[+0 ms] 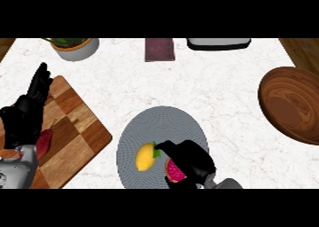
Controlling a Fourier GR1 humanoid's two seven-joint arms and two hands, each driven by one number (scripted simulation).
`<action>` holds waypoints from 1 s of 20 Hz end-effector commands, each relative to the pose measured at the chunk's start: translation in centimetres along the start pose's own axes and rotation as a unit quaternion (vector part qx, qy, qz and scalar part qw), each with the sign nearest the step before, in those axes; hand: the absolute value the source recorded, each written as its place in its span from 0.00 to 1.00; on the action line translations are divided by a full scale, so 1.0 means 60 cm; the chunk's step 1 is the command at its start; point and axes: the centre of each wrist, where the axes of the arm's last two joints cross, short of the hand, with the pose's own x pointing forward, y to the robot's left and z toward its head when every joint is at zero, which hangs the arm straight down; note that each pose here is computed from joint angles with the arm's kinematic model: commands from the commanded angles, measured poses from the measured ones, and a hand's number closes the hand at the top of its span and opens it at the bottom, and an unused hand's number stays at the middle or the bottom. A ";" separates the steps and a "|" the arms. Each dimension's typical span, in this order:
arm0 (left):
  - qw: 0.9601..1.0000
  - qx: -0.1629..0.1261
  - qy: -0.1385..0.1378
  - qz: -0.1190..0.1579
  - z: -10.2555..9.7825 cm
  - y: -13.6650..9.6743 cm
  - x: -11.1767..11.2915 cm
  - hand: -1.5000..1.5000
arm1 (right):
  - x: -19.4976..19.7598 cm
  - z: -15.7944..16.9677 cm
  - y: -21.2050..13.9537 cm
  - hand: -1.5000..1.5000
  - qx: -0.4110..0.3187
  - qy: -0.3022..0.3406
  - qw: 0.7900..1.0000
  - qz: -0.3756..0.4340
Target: Pick the cupcake from the placemat and place it in the bowl
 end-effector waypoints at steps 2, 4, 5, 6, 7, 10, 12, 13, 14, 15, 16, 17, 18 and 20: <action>1.000 -0.008 0.002 0.001 0.007 0.023 -0.001 0.50 | 0.087 0.084 0.039 1.00 -0.074 0.067 0.994 -0.050; 1.000 -0.009 -0.006 0.001 -0.006 -0.009 0.006 0.50 | 0.120 0.117 0.026 1.00 -0.111 0.055 0.988 -0.092; 1.000 -0.001 -0.007 0.004 0.001 0.005 -0.004 0.50 | 0.145 0.126 0.010 1.00 -0.158 0.040 0.980 -0.113; 1.000 -0.002 -0.006 0.000 -0.006 -0.001 0.002 0.50 | 0.152 0.149 -0.018 1.00 -0.171 0.031 0.977 -0.124; 1.000 -0.007 -0.007 0.003 0.003 0.000 -0.006 0.50 | 0.167 0.158 0.003 1.00 -0.210 0.030 0.966 -0.145; 1.000 -0.010 -0.006 0.003 0.000 0.002 -0.012 0.50 | 0.185 0.205 -0.047 1.00 -0.278 0.045 0.946 -0.158; 1.000 -0.007 -0.005 -0.002 0.003 -0.009 0.005 0.50 | 0.175 0.214 -0.059 1.00 -0.321 0.066 0.932 -0.152; 1.000 -0.002 -0.007 0.000 -0.003 0.010 -0.002 0.50 | 0.181 0.225 -0.057 1.00 -0.331 0.075 0.927 -0.157; 1.000 0.001 -0.007 -0.007 -0.003 0.009 -0.007 0.50 | 0.185 0.223 -0.061 1.00 -0.338 0.088 0.923 -0.161; 1.000 -0.013 -0.004 -0.005 -0.001 0.001 -0.020 0.50 | 0.169 0.223 -0.067 1.00 -0.360 0.113 0.916 -0.141; 1.000 -0.004 -0.009 -0.002 -0.003 0.004 -0.008 0.50 | 0.162 0.240 -0.078 1.00 -0.374 0.121 0.911 -0.127; 1.000 -0.016 -0.007 -0.002 -0.005 0.009 0.002 0.50 | 0.153 0.243 -0.082 1.00 -0.375 0.142 0.907 -0.125; 1.000 -0.012 -0.010 0.003 -0.009 0.002 -0.020 0.50 | 0.160 0.255 -0.103 1.00 -0.399 0.128 0.899 -0.126; 1.000 -0.009 -0.006 0.003 -0.004 -0.009 -0.015 0.50 | 0.149 0.288 -0.109 1.00 -0.407 0.145 0.892 -0.135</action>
